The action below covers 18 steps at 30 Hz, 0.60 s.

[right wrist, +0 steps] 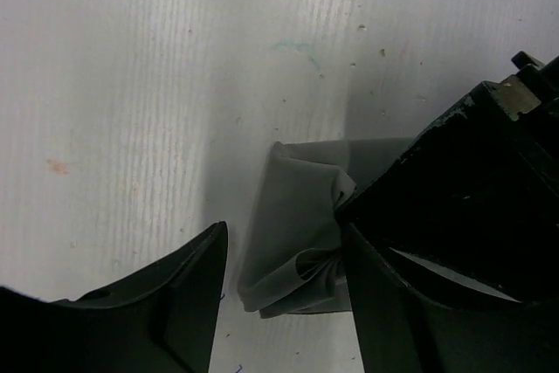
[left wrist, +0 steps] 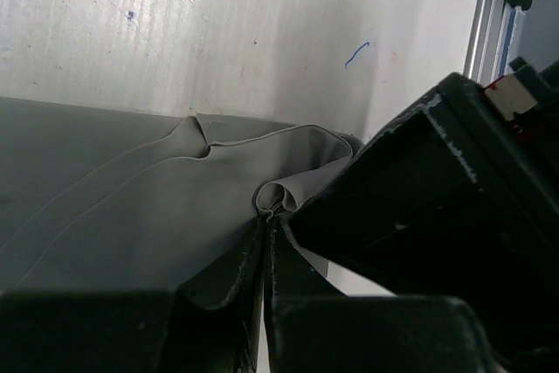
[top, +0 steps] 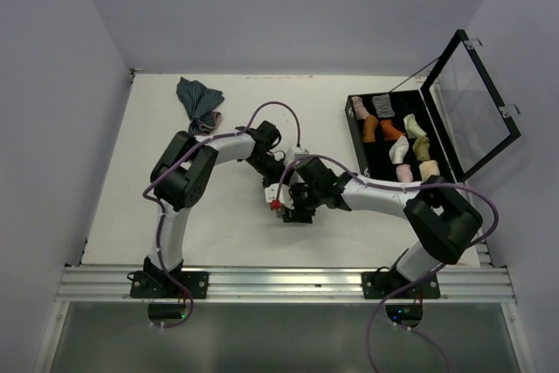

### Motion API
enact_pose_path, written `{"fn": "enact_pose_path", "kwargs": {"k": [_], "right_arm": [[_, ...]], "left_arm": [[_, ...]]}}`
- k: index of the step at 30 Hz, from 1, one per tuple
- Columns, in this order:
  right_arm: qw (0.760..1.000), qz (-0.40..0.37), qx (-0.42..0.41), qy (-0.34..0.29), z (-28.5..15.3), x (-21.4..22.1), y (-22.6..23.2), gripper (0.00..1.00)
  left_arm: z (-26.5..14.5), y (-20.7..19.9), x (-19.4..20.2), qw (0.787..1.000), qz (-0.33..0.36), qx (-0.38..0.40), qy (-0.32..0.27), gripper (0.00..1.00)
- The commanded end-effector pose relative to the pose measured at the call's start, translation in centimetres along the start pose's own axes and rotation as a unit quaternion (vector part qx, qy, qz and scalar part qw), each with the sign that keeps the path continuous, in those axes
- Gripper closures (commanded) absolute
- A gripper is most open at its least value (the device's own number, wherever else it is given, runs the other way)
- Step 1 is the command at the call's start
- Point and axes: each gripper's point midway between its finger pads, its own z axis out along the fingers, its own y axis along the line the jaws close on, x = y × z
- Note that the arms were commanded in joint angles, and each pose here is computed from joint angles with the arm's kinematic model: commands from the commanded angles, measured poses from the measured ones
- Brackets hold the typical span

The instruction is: Roll the underwear

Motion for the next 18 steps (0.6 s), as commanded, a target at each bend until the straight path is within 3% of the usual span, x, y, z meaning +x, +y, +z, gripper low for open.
{"fn": "enact_pose_path", "kwargs": {"k": [1,9,18], "right_arm": [[0.999,-0.043,0.030,-0.013,0.2,-2.2,-2.8,0.42],[0.994,-0.083,-0.060,0.051,2.0,-1.2,0.8,0.54],[0.991,-0.053,-0.059,0.104,2.9,-0.6,1.2,0.49]], "left_arm": [[1.6,5.0,10.1,0.983,-0.051,-0.092,0.151,0.94],[0.9,5.2,10.8,0.983,-0.064,-0.092,0.146,0.94],[0.1,5.3,11.2,0.983,-0.074,-0.096,0.138,0.95]]}}
